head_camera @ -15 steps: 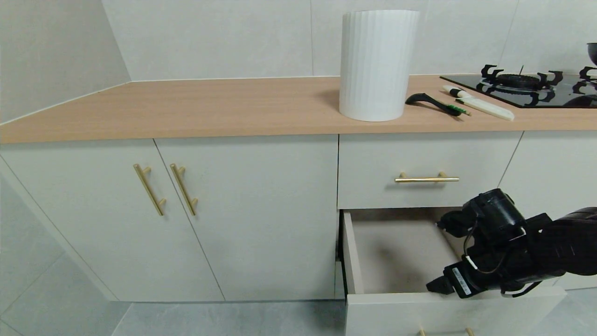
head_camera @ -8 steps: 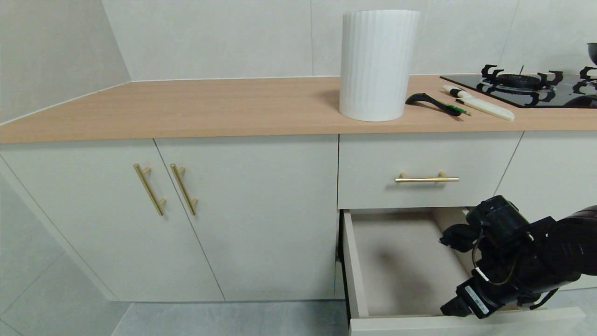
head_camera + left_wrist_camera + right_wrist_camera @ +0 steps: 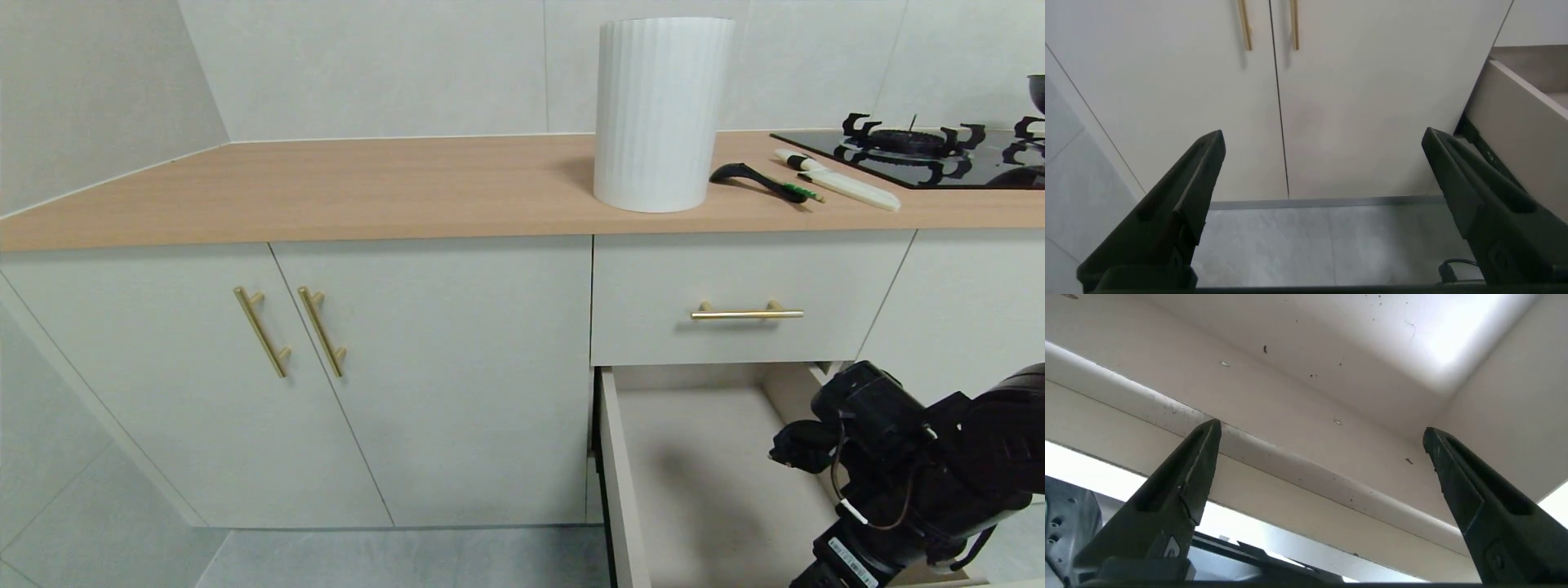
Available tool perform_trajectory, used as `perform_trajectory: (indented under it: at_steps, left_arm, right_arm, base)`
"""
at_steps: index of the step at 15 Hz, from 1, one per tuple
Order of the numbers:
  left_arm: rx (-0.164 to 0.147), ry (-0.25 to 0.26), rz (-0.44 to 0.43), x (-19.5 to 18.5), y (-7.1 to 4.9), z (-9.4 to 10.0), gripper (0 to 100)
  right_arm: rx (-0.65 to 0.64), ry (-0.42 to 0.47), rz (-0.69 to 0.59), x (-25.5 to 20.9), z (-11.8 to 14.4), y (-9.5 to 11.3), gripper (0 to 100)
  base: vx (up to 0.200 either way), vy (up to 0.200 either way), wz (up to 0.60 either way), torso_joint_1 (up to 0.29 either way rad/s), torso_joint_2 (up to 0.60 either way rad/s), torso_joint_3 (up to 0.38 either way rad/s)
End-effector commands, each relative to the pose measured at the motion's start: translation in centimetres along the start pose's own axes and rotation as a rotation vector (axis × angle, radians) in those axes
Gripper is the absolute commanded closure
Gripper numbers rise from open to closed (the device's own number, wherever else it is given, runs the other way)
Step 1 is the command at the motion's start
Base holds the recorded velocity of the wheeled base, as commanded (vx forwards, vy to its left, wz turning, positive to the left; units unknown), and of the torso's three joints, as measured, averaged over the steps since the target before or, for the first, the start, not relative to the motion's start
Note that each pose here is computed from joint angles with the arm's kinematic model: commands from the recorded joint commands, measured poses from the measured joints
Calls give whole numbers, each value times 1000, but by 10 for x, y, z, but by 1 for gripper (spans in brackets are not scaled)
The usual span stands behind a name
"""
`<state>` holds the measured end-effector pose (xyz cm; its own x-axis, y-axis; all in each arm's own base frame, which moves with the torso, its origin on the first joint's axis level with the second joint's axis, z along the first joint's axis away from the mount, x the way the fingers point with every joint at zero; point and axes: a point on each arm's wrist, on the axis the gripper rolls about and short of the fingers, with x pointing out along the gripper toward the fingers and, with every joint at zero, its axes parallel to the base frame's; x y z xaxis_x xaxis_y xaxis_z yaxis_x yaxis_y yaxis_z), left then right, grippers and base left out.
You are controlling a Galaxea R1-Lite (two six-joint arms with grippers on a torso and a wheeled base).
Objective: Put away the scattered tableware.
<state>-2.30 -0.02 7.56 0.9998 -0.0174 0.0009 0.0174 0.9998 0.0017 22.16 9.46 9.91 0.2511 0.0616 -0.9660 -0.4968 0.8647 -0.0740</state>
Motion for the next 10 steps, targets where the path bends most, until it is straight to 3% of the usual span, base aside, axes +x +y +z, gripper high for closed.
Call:
perform_trajectory:
  at_steps: [1, 5, 8, 10]
  left_arm:
    - [0, 1, -1, 0, 0, 0, 0]
    - [0, 1, 1, 0, 0, 0, 0]
    - [0, 2, 1, 0, 0, 0, 0]
    - [0, 1, 1, 0, 0, 0, 0]
  right_arm:
    - [-7, 6, 3, 0, -2, 2, 0]
    - [-18, 21, -1, -3, -3, 5, 0]
    - [31, -62, -27, -19, 6, 1, 0]
    - [128, -177, -31, -44, 13, -1, 0]
  base:
    - [0, 0, 0, 0, 0, 0]
    - [0, 0, 0, 0, 0, 0]
    - [0, 0, 0, 0, 0, 0]
    - [0, 0, 0, 0, 0, 0]
